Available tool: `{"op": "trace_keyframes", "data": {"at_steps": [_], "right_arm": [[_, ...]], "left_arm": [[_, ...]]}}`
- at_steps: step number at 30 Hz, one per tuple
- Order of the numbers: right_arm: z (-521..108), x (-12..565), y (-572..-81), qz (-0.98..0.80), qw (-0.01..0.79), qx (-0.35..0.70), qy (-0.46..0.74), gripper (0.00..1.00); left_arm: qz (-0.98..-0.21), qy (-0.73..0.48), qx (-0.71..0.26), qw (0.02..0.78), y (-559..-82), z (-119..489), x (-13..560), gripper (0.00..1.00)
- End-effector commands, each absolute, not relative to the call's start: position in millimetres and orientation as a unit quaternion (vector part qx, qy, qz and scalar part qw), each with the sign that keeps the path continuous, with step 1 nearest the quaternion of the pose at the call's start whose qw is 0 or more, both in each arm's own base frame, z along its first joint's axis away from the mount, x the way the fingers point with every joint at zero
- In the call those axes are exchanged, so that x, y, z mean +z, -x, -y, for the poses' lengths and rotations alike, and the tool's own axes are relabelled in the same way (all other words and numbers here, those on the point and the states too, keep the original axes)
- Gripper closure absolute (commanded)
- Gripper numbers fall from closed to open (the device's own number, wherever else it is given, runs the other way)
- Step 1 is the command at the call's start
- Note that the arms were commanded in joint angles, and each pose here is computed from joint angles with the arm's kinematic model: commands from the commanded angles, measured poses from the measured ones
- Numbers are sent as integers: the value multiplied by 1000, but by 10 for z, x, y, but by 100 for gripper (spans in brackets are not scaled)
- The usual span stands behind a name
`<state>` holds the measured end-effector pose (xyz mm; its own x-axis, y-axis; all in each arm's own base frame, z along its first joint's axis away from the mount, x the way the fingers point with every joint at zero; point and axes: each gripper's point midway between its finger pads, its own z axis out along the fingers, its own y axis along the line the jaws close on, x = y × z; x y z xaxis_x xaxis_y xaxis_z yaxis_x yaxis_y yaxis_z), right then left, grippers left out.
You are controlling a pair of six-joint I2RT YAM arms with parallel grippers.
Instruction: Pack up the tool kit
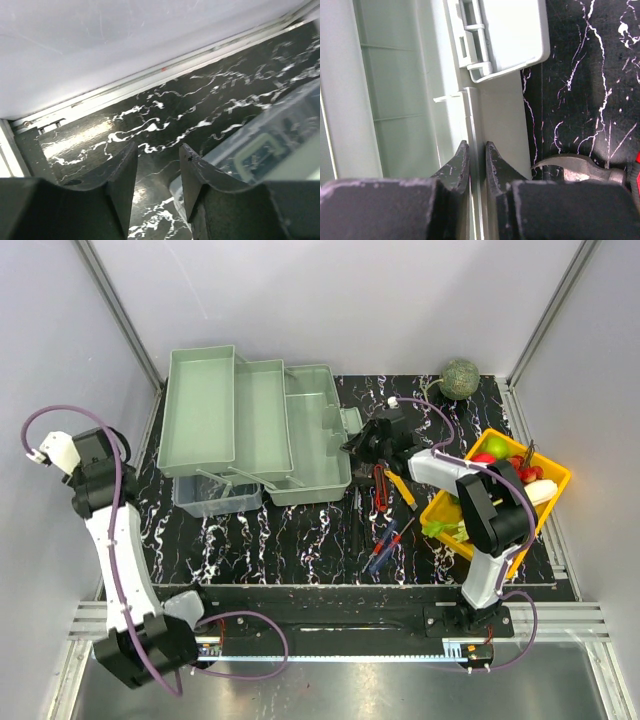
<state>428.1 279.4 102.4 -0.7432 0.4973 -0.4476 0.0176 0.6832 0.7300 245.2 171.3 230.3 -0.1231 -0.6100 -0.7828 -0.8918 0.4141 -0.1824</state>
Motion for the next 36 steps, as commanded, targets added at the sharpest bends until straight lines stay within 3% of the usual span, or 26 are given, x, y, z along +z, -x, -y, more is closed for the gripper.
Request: {"op": "trace_keyframes", "data": {"at_steps": [1,7,11,14,18,20,24,32,36], "right_arm": [[-2754,481,-3875,-895,243,289,-238,100],[-2936,596,-3770,-892,260,275,-247,100],[-3055,686,-3688,-897,264,265,-234,96],[-2981,739,-3686,-899,277,244,-234,68],[-2743,1151,-3720,-890,344,218,-206,25],[-2678,1455,-3696,-885,377,219,-160,17],[-2421,1793,-3436,-890,407,193,-76,2],[-2041,1402,-2785,-919,354,170,-35,1],[-2092,1124,-2658,-926,327,187,-22,23]], "left_arm": [[-704,500,115,492,-2380,-1520,2814,54],[-730,361,-36,580,-2486,-846,3318,39],[-753,275,-119,586,-2500,-422,3468,37],[-755,236,-157,591,-2444,-188,3532,32],[-753,172,-202,602,-2371,111,3659,11],[-751,121,-234,606,-2344,309,3725,1],[-748,44,-282,599,-2274,615,3778,1],[-718,-67,-390,573,-2026,1143,3874,1],[-719,-61,-393,570,-2008,1155,3844,1]]}}
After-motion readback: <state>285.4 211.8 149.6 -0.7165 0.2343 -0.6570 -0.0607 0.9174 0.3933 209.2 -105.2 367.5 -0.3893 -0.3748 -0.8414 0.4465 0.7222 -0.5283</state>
